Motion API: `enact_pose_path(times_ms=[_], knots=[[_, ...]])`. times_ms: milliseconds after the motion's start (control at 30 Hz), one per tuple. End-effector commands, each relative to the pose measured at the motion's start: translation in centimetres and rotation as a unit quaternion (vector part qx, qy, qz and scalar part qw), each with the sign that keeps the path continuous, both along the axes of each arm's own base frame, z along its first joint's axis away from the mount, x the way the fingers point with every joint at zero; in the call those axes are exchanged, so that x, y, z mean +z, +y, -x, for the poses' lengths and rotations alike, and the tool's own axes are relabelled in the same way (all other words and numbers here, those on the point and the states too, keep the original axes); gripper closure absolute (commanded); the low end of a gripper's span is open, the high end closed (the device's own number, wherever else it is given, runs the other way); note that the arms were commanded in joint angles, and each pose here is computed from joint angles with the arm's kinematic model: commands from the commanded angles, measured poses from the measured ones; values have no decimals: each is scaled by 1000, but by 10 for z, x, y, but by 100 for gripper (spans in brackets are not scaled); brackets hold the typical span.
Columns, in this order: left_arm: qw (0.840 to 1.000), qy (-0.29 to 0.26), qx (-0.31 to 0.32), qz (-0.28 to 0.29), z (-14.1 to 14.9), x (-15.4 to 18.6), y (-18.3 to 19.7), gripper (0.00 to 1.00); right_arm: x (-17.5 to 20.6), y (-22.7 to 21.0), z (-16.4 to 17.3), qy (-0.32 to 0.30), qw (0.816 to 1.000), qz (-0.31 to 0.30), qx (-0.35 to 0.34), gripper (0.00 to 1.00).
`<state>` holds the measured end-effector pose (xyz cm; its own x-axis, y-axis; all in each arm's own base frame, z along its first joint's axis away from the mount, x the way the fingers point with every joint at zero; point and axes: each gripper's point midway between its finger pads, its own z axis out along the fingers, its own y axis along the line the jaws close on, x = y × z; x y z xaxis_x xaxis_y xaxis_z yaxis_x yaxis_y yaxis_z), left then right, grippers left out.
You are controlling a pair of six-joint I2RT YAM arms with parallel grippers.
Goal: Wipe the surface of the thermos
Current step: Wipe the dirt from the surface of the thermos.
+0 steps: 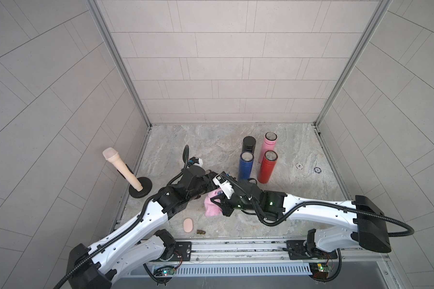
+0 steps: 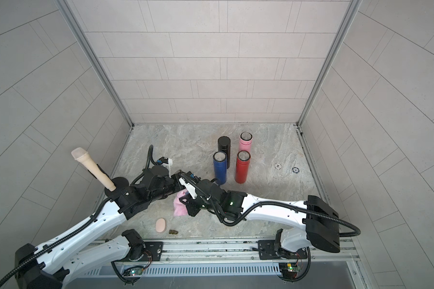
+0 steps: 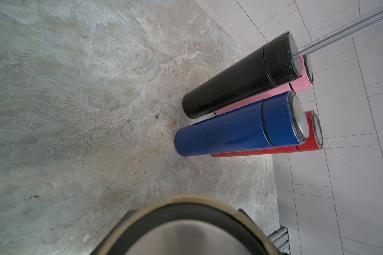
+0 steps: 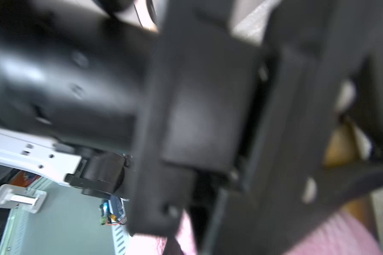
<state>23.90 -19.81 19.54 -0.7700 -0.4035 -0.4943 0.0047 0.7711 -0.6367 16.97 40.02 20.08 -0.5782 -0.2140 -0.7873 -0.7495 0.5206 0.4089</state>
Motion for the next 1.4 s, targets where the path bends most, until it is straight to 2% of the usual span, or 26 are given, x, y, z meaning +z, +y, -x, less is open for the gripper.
enact_pose_path(times_ms=[0,100,267,533,633,700,800,967,1067,1167,1367], knots=[[999,-51,-5,20,-5,46,-3,100,-34,-24,-11,14,998,40,-53,100],[997,-70,-35,-9,1,59,-1,100,-59,-49,-10,42,994,54,-82,100],[990,-97,-95,-48,9,71,-5,100,-56,-64,-4,51,993,41,-95,100],[985,-91,-117,-86,5,58,-8,100,14,-42,0,25,998,-33,-53,100],[983,-92,-119,-103,5,55,-5,100,27,-45,1,17,997,-48,-51,100],[981,-94,-131,-110,6,55,-6,100,19,-50,1,22,998,-34,-56,100],[973,-100,-167,-127,12,57,-12,100,-15,-63,0,52,995,4,-79,100],[958,-113,-215,-150,24,63,-19,100,-76,-95,-1,117,982,72,-129,100],[952,-124,-234,-156,29,64,-25,100,-91,-101,-4,137,977,83,-141,100],[945,-135,-248,-163,31,60,-30,100,-78,-88,-6,135,981,57,-124,100],[928,-171,-246,-223,25,40,-32,100,-5,-64,-7,86,993,-29,-74,100]])
